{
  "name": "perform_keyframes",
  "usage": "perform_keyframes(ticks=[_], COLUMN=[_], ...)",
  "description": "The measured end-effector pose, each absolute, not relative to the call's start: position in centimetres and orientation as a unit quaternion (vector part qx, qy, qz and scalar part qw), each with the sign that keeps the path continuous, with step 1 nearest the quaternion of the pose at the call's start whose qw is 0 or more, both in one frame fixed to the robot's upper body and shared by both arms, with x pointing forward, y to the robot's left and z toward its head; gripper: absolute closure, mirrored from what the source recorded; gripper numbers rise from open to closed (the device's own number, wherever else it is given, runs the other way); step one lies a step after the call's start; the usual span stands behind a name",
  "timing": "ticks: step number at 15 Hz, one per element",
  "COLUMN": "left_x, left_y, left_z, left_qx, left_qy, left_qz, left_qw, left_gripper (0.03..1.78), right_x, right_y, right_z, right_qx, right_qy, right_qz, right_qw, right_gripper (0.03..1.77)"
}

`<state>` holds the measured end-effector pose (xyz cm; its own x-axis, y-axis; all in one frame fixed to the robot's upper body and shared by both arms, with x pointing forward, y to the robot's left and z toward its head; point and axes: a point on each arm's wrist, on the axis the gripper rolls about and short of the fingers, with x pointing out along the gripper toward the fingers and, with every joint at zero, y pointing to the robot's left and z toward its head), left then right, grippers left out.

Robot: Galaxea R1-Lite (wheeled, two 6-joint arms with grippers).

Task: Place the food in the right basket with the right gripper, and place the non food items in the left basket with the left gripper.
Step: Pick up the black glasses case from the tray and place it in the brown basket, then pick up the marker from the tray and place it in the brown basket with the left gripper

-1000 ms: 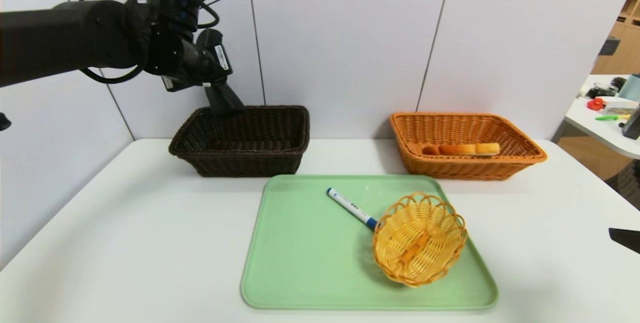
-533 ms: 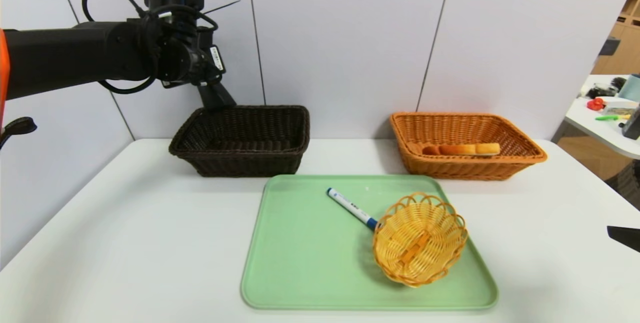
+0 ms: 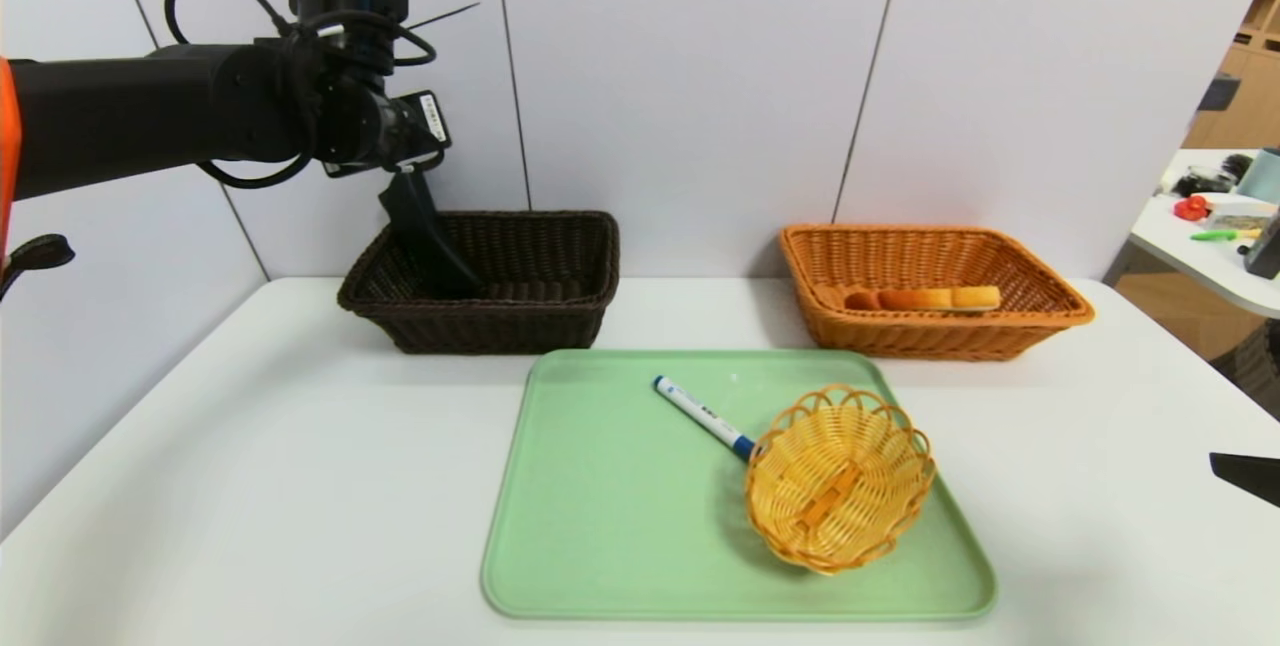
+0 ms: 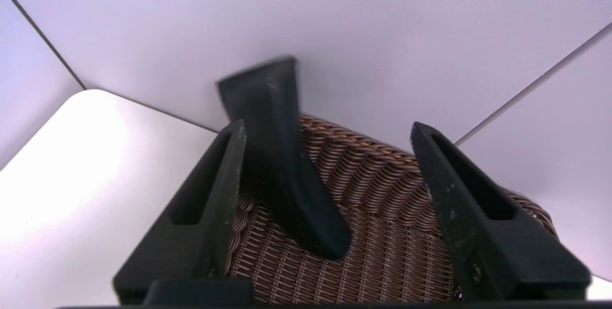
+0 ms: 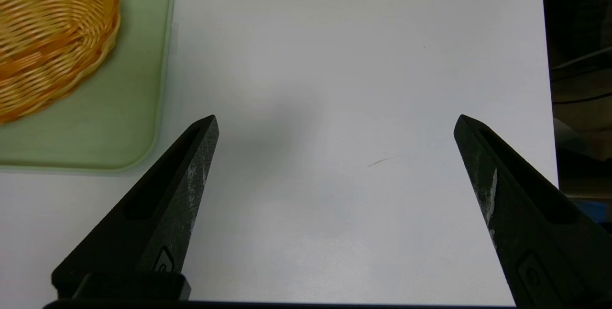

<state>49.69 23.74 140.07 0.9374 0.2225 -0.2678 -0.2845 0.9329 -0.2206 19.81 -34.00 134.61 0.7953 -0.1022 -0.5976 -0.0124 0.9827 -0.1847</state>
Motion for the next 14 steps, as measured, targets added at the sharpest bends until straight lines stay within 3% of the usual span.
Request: perform_keyframes(ticks=[3, 9, 14], left_x=[48.1, 40.3, 37.6], left_y=[22.4, 13.1, 8.5], left_z=[141.2, 141.8, 140.1], left_qx=[-0.127, -0.104, -0.219], left_qy=[0.127, 0.224, 0.279], left_qz=[0.105, -0.03, -0.042], left_qw=[0.978, 0.969, 0.934], left_gripper=[0.4, 0.24, 0.18], right_x=[19.8, 19.9, 19.7], right_y=[-34.0, -34.0, -34.0], right_z=[134.4, 133.9, 133.5], right_qx=[-0.09, -0.087, -0.077], right_qy=[0.323, 0.331, 0.337], right_qz=[-0.023, -0.022, -0.026], right_qw=[0.942, 0.939, 0.938], right_gripper=[0.1, 0.1, 0.1])
